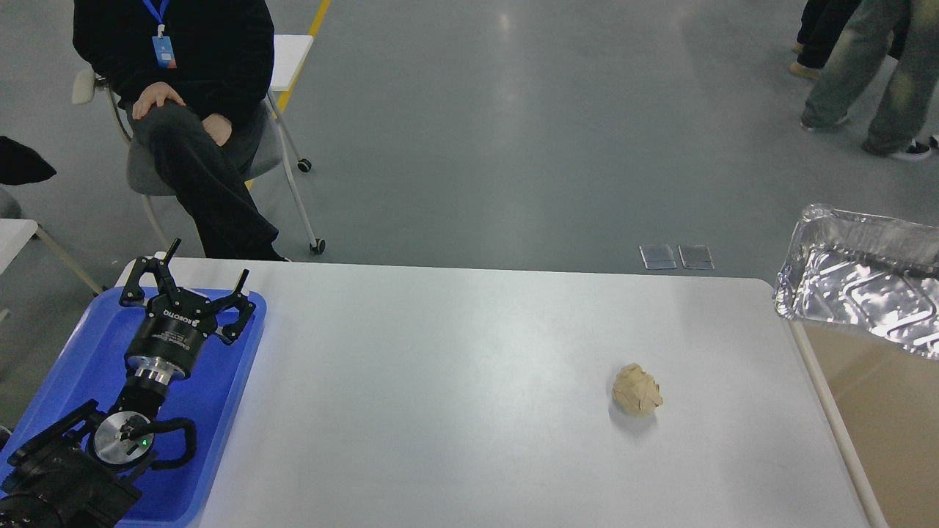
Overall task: Tidy desktop
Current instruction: 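Lower the foil tray into the white bin and release it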
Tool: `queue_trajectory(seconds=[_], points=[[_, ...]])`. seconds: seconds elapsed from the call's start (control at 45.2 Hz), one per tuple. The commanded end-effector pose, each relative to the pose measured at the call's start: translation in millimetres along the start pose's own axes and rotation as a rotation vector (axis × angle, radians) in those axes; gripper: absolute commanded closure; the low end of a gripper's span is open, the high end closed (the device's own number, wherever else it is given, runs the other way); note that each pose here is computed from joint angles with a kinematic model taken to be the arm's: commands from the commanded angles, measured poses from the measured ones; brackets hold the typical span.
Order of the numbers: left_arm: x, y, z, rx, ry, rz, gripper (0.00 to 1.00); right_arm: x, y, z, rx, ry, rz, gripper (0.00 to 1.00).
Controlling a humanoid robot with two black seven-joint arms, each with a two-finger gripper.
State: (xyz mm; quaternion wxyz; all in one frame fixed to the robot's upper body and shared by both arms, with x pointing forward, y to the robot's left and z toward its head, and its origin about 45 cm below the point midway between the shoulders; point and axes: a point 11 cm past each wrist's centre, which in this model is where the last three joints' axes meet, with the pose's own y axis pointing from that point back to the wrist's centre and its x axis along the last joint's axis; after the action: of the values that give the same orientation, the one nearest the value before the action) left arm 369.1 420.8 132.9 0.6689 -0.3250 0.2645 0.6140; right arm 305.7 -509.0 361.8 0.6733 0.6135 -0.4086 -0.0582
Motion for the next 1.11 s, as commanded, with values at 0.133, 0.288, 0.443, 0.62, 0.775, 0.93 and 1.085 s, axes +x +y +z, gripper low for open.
queue_trajectory(seconds=[0.133,0.288,0.443,0.62,0.775,0.93,1.085], points=[[0,0,0,-0.001,0.000,0.001,0.01,-14,-51,92,-0.062,-0.360,0.188,1.00],[0,0,0,-0.001,0.001,0.001,0.01,-27,-67,112,-0.102,-0.398,0.170,1.00],[0,0,0,-0.001,0.001,0.001,0.01,-25,-88,132,-0.205,-0.400,0.256,1.00],[1,0,0,0.000,-0.001,0.002,0.01,-38,-134,131,-0.264,-0.526,0.291,1.00],[1,0,0,-0.001,0.000,0.002,0.01,-47,-170,134,-0.283,-0.592,0.327,1.00],[0,0,0,-0.002,0.001,0.001,0.01,-54,-189,135,-0.305,-0.609,0.369,1.00],[0,0,0,0.001,0.000,0.001,0.01,-66,-208,138,-0.361,-0.599,0.456,1.00]])
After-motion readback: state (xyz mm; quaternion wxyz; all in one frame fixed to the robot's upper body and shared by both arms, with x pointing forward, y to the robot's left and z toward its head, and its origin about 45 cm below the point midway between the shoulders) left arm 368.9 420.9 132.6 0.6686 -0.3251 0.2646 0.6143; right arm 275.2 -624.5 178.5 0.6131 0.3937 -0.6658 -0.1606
